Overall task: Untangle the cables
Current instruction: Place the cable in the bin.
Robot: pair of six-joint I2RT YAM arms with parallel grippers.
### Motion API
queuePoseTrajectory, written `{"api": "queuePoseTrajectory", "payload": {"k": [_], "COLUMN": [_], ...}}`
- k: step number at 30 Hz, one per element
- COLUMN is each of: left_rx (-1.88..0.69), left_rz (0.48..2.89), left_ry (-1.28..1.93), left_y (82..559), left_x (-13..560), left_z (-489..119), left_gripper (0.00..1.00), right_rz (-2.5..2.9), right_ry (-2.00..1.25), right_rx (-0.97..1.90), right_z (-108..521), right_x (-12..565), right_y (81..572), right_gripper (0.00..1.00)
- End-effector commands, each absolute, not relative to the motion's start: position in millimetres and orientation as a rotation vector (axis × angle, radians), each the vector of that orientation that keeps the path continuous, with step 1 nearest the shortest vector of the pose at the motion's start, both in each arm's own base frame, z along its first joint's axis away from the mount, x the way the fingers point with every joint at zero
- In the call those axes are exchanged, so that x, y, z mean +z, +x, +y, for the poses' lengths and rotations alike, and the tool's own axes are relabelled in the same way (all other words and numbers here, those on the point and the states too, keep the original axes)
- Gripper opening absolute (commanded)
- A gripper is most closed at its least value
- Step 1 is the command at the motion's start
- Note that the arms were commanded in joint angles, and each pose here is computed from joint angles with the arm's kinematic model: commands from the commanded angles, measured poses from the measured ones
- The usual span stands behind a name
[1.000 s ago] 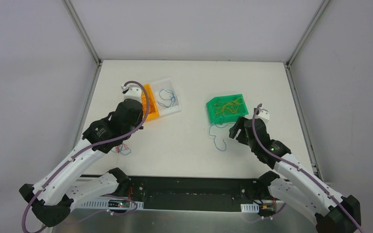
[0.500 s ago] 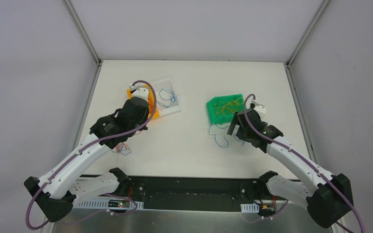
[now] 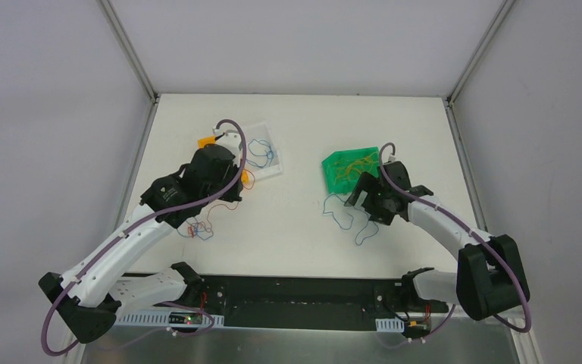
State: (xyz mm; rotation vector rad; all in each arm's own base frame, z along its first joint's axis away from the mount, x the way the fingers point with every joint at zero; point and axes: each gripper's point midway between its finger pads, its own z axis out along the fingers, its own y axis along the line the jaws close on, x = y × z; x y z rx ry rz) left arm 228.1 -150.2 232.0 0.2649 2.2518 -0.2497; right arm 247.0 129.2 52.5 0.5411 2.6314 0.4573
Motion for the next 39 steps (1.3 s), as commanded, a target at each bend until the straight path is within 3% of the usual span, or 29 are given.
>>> {"api": "queuePoseTrajectory", "payload": {"k": [1,10,18,21,22,24,26,27,35,39], "left_rx": [-0.351,-0.41,-0.452,-0.427,-0.419,-0.404,-0.388,-0.382,-0.302,-0.302], "left_rz": [2.141,2.061,2.028,2.042,2.046,2.052,2.05,2.046,2.043,2.043], "left_ry": [0.243,0.243,0.219,0.215,0.214,0.206,0.19,0.179,0.112,0.096], "left_y": [233,236,230,229,228,226,224,223,215,208], "left_x": [273,308,318,308,304,298,294,293,273,270], "left_z": [-160,-166,-164,-159,-157,-153,-147,-144,-119,-112], "left_gripper": [0.0,0.0,0.0,0.0,0.0,0.0,0.0,0.0,0.0,0.0], "right_rz": [2.585,2.646,2.632,2.617,2.617,2.61,2.611,2.612,2.471,2.355], "right_ry": [0.424,0.128,-0.016,-0.067,-0.084,-0.105,-0.118,-0.121,-0.294,-0.359], "right_rx": [0.644,0.065,-0.199,-0.288,-0.301,-0.293,-0.216,-0.15,0.568,0.775], "right_z": [169,172,178,179,182,189,201,211,334,383], "right_x": [69,49,32,29,28,29,35,41,150,202], "right_y": [253,244,246,249,249,250,250,251,273,295], "right_gripper": [0.99,0.99,0.97,0.86,0.74,0.34,0.1,0.04,0.0,0.0]}}
